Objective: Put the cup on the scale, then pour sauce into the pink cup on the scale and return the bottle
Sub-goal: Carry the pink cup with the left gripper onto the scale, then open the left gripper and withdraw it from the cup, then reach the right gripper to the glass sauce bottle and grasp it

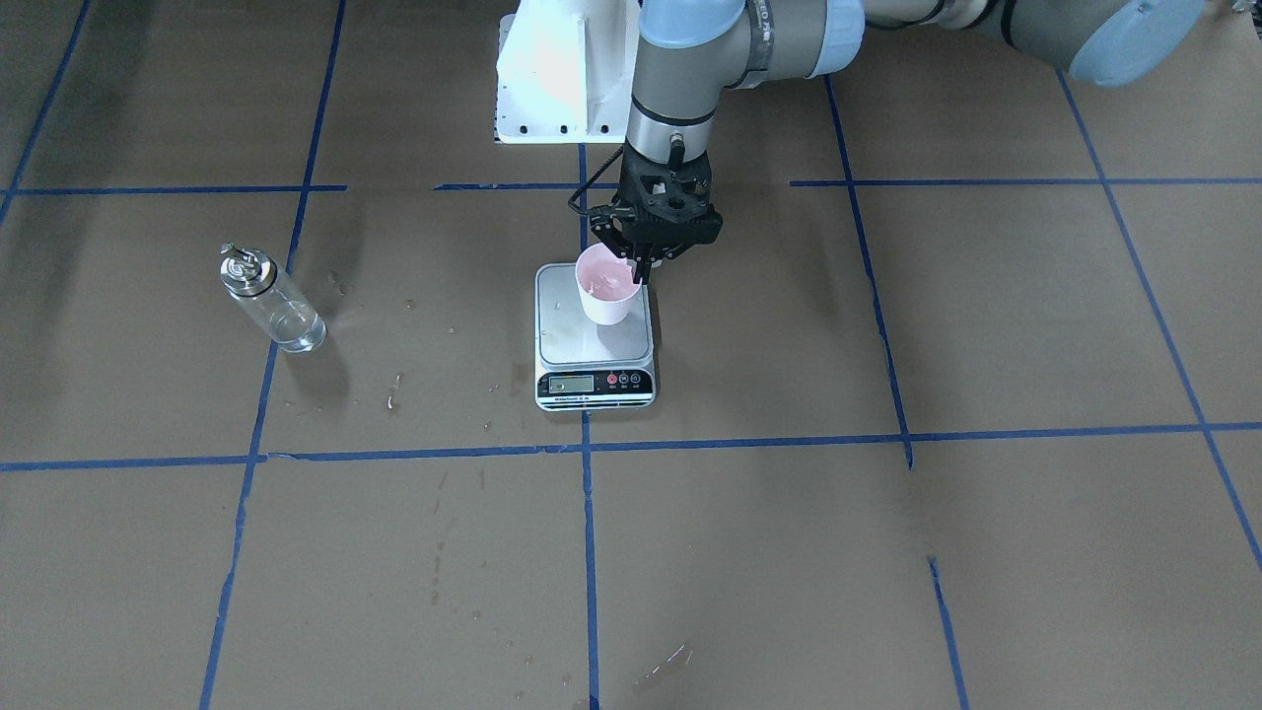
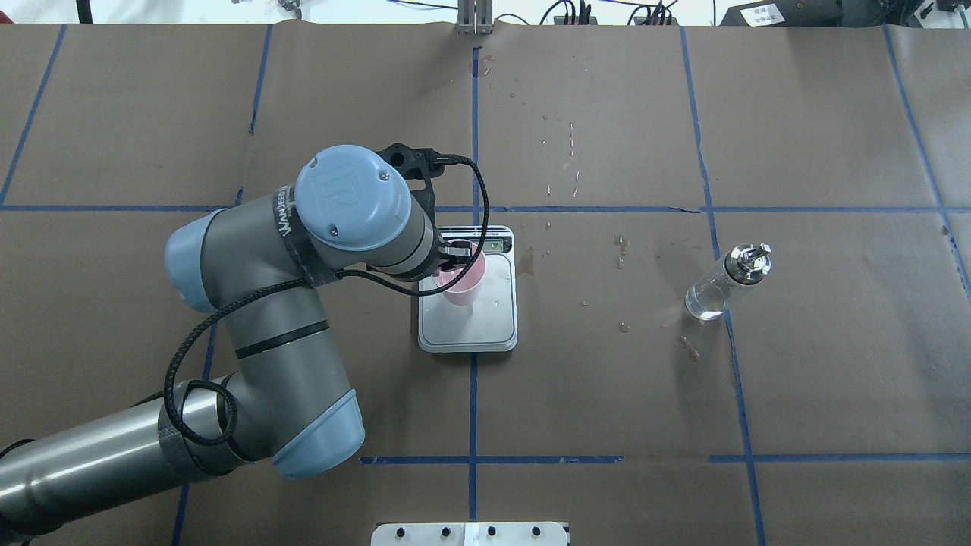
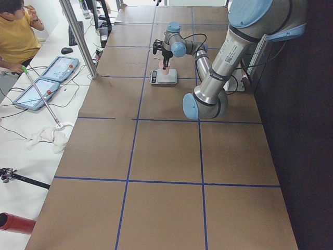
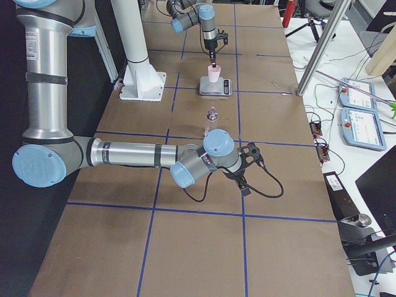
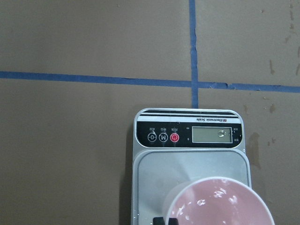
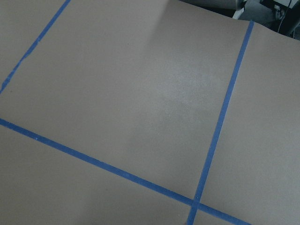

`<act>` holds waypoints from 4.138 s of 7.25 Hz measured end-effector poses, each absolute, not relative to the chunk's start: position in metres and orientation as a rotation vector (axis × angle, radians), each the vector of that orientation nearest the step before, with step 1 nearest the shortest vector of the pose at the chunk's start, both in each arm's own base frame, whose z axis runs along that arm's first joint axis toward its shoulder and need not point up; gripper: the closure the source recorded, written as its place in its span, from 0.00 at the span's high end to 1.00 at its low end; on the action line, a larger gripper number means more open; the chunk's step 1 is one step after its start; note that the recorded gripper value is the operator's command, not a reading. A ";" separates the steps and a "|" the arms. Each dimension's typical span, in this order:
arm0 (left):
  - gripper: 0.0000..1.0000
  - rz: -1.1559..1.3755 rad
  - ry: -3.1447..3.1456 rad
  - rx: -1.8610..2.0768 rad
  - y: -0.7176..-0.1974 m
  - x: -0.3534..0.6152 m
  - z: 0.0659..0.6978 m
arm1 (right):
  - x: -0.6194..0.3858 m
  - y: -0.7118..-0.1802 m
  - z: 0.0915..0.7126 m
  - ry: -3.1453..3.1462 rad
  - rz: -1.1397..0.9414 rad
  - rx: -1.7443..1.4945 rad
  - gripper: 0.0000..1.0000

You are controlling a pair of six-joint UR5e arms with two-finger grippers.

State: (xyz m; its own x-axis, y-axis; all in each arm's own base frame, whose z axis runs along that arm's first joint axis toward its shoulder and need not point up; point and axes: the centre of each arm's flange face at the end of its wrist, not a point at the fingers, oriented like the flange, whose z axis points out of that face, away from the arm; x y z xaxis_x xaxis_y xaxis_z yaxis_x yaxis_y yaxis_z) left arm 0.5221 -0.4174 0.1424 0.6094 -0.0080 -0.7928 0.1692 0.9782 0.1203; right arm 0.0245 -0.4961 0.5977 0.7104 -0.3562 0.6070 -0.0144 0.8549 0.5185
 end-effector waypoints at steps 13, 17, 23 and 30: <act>1.00 -0.057 0.939 0.222 -0.413 0.523 0.151 | 0.025 -0.496 0.600 -0.764 -0.198 0.518 1.00; 1.00 0.180 0.802 0.397 -0.427 0.374 0.223 | 0.015 -0.498 0.575 -0.857 -0.129 0.489 1.00; 1.00 0.210 0.712 0.296 -0.530 0.052 0.428 | -0.141 -0.449 0.345 -1.051 0.043 0.319 1.00; 1.00 0.190 0.746 0.199 -0.478 -0.103 0.606 | -0.298 -0.296 0.290 -0.870 0.076 0.481 1.00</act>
